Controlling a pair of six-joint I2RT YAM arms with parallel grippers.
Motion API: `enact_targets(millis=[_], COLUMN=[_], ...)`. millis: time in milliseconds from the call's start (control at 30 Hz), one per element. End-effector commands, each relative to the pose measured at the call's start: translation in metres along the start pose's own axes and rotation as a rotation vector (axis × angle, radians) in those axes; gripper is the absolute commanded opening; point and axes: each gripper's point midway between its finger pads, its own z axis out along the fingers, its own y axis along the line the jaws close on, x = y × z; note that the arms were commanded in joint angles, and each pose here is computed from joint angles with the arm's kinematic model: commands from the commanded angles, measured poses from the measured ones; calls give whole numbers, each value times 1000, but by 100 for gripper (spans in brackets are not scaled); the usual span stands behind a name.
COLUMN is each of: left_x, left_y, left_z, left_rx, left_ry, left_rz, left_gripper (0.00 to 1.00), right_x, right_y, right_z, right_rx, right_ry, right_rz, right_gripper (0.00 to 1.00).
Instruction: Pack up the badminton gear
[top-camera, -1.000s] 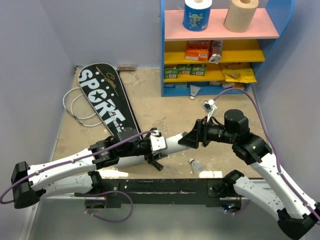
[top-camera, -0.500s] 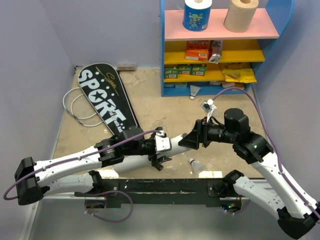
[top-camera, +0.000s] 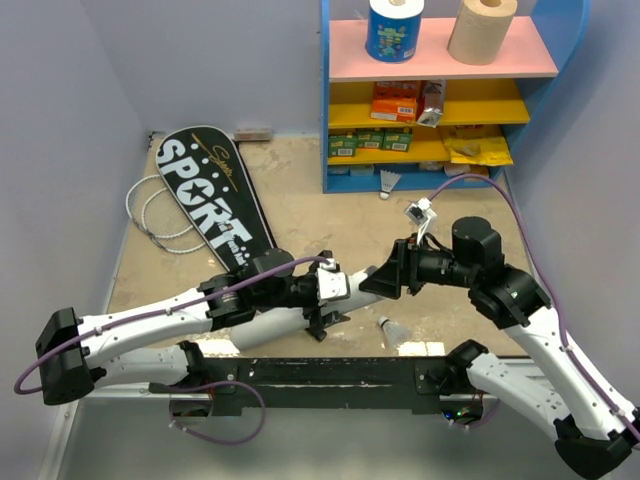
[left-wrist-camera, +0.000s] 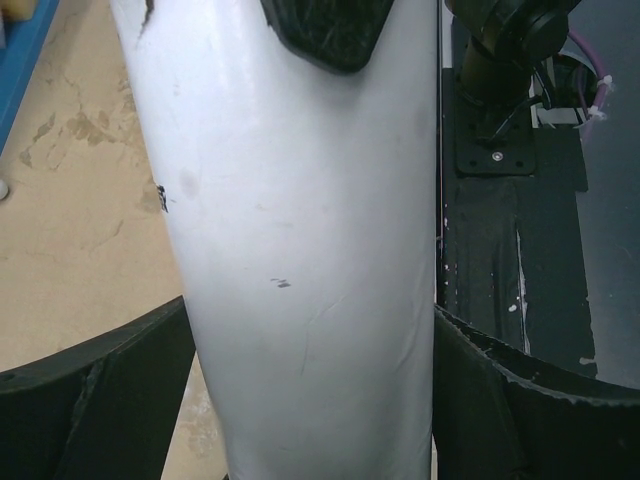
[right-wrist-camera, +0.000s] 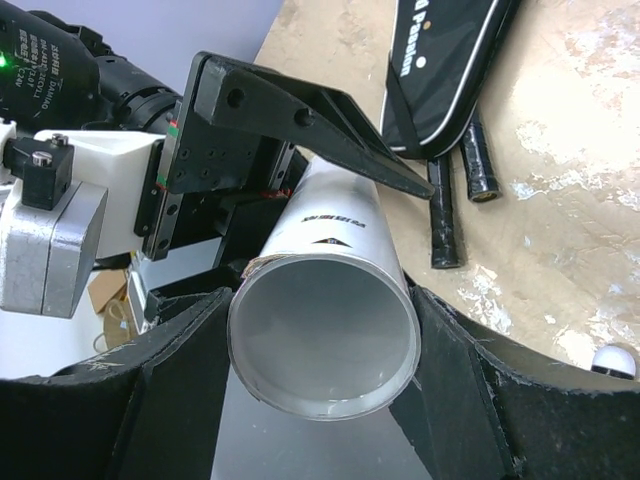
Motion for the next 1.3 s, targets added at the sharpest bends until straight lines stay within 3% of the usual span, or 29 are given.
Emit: enact_targets(millis=[0, 133, 267, 367, 400, 500, 700, 967, 1267], left_x=[-31, -33, -35, -35, -34, -27, -9, 5, 11], left_y=[8, 13, 16, 16, 16, 14, 14, 13, 13], left_z=[10, 14, 14, 14, 13, 11, 4, -8, -13], left_rx=[-11, -29, -43, -42, -42, -42, -68, -93, -106], left_ry=[-94, -91, -97, -91, -86, -65, -25, 27, 37], left_rz=[41, 38, 34, 33, 30, 28, 14, -8, -18], left_gripper=[88, 71, 45, 38, 37, 36, 36, 31, 21], right_x=[-16, -13, -12, -11, -10, -15, -33, -36, -20], right_y=[32, 30, 29, 26, 25, 20, 25, 12, 18], right_z=[-12, -13, -15, -16, -17, -22, -32, -39, -24], right_rx=[-101, -97, -88, -70, -65, -10, 41, 142, 30], right_ry=[-55, -54, -58, -59, -60, -86, -120, -93, -14], right_rz=[-67, -66, -70, -74, -76, -90, -148, -198, -185], right_gripper=[57, 57, 57, 68, 77, 86, 91, 91, 74])
